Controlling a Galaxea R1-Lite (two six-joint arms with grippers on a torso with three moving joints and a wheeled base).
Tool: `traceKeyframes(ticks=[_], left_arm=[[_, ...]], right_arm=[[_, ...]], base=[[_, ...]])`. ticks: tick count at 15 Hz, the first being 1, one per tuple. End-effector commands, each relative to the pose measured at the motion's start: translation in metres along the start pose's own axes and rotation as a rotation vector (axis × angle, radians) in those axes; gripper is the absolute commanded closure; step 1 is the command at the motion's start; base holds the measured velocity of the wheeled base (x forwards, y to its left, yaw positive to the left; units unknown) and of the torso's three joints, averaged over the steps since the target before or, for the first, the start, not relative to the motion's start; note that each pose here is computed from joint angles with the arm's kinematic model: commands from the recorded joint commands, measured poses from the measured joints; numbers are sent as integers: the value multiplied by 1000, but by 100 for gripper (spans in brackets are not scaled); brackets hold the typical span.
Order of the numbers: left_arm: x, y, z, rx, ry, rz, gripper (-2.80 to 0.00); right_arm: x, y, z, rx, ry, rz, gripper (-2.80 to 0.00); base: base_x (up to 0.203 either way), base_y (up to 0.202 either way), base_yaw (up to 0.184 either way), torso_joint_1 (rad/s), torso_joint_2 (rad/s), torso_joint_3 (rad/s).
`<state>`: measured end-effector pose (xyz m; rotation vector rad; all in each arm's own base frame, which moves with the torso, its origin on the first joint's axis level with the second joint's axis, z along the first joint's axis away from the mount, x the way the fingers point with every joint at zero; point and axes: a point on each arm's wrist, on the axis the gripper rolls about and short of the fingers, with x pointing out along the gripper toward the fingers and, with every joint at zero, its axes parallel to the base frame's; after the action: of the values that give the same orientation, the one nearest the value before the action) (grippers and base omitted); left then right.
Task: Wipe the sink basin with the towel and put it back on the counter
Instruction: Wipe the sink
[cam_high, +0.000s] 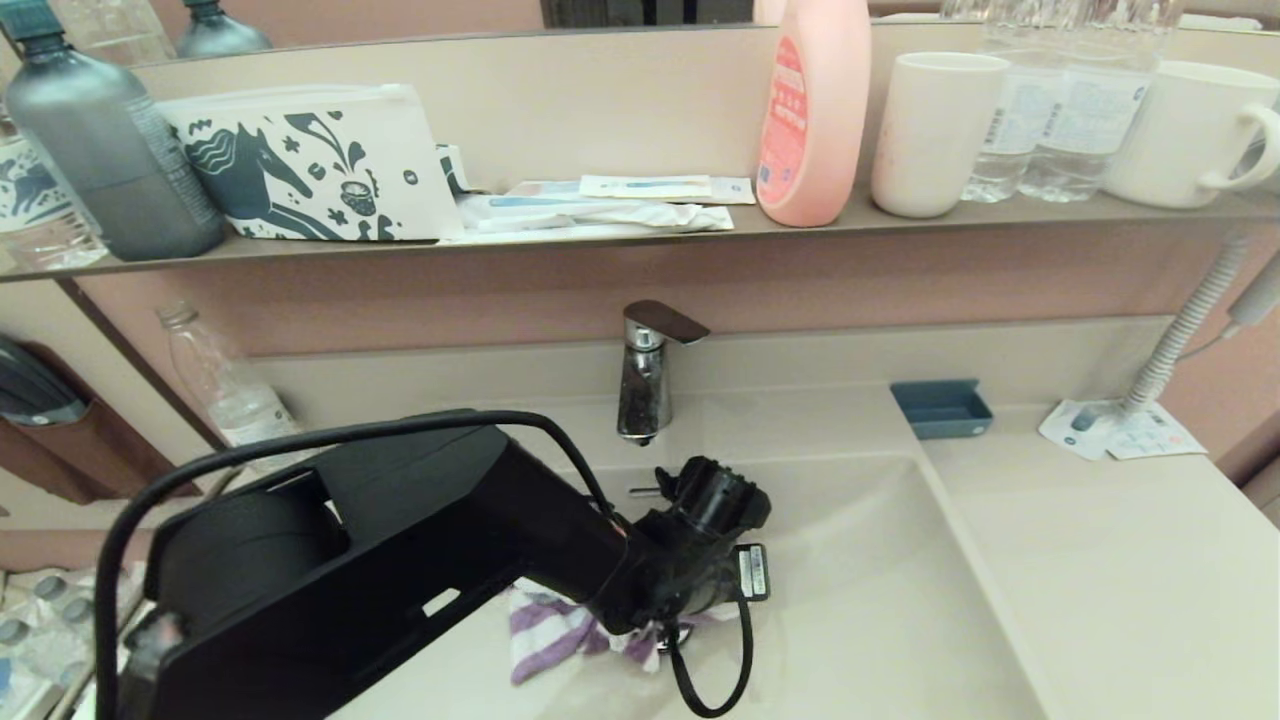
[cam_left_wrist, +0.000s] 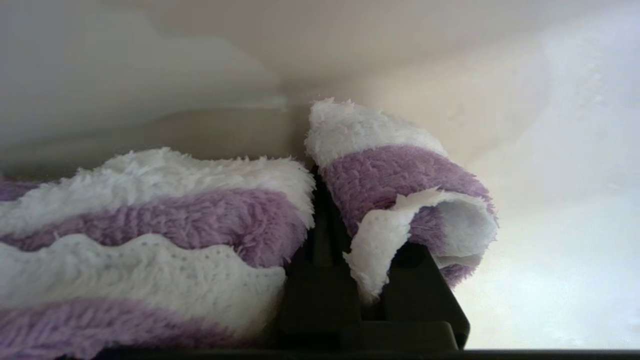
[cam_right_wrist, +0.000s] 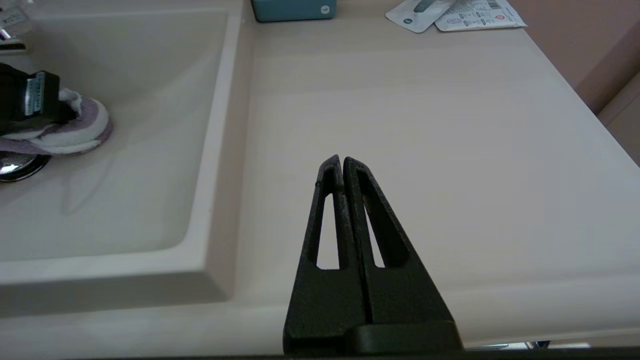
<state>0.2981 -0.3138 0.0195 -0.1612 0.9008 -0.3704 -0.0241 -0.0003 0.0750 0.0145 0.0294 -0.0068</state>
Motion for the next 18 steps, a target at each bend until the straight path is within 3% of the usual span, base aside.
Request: traceKeyframes(ticks=[1, 5, 8, 13, 18], left_arm=[[4, -11, 0, 1, -9, -10, 0], [-3, -43, -2, 7, 26, -27, 0], [-17, -58, -23, -10, 109, -2, 0], [-44, -52, -55, 18, 183, 60, 0], [-95, -25, -78, 59, 236, 97, 0]], right_arm=[[0, 0, 0, 0, 1, 0, 0], [0, 0, 0, 1, 1, 0, 0], [0, 0, 0, -1, 0, 0, 0], [0, 0, 0, 1, 1, 0, 0], [0, 0, 0, 1, 1, 0, 0]], base=[[0, 0, 0, 0, 0, 0], [0, 0, 0, 0, 0, 0], [0, 0, 0, 0, 0, 0], [0, 0, 0, 0, 0, 0], [0, 0, 0, 0, 0, 0]])
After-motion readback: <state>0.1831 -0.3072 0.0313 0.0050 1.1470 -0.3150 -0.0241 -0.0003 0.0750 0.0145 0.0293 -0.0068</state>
